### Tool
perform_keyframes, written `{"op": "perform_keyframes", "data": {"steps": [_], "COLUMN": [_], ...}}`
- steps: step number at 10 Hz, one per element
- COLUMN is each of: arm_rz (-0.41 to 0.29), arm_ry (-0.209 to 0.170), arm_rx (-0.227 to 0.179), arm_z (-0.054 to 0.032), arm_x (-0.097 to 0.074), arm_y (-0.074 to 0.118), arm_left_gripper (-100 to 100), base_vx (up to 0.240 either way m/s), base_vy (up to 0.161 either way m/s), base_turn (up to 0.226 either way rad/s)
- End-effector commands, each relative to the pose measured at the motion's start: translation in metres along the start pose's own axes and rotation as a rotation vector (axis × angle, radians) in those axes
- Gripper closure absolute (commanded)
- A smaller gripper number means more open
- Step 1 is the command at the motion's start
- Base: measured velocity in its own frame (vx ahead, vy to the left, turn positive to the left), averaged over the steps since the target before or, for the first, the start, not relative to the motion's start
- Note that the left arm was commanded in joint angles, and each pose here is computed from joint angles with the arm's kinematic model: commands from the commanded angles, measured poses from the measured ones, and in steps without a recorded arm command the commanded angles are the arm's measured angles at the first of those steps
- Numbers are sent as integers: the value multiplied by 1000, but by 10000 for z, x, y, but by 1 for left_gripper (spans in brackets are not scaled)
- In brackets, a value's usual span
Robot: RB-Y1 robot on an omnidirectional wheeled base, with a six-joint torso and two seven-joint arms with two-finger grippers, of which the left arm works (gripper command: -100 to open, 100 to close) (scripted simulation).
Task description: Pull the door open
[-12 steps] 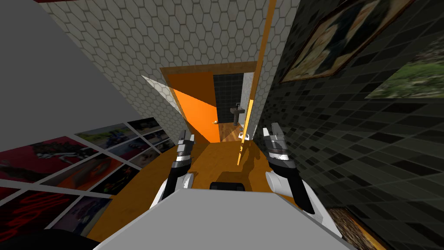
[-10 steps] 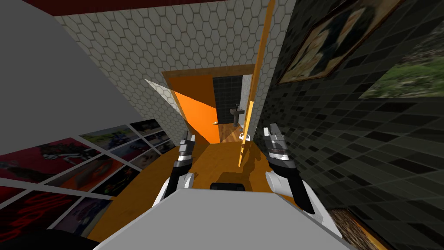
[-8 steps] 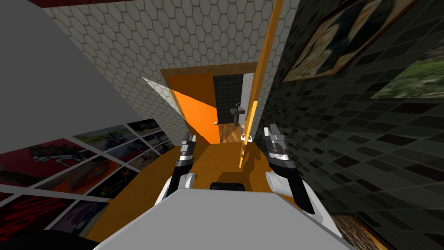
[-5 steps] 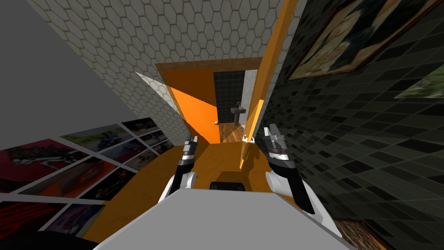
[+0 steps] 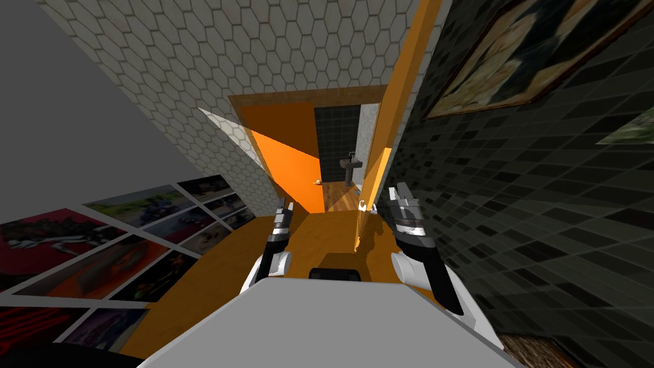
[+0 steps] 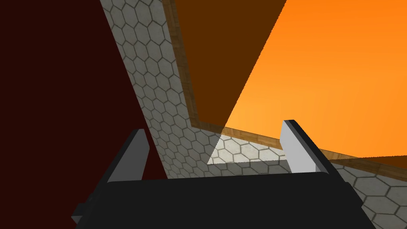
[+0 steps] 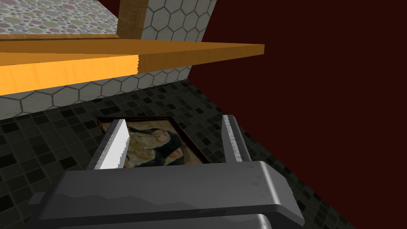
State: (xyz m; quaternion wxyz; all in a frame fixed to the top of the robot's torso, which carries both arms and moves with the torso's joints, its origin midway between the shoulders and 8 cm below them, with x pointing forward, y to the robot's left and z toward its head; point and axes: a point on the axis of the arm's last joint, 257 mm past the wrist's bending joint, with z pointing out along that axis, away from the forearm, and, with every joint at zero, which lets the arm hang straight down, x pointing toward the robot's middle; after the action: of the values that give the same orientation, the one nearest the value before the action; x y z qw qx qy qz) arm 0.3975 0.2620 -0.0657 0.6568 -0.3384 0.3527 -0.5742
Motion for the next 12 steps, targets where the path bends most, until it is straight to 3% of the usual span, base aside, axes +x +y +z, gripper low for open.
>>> {"op": "perform_keyframes", "data": {"steps": [1, 12], "arm_rz": [-4, -31], "arm_ry": [3, 5], "arm_rx": [-12, -114], "arm_z": [0, -59], "arm_x": [9, 54], "arm_y": [100, 960], "arm_left_gripper": [-100, -100], "base_vx": [80, 92], "base_vy": [13, 25], "base_turn": [-3, -6]}}
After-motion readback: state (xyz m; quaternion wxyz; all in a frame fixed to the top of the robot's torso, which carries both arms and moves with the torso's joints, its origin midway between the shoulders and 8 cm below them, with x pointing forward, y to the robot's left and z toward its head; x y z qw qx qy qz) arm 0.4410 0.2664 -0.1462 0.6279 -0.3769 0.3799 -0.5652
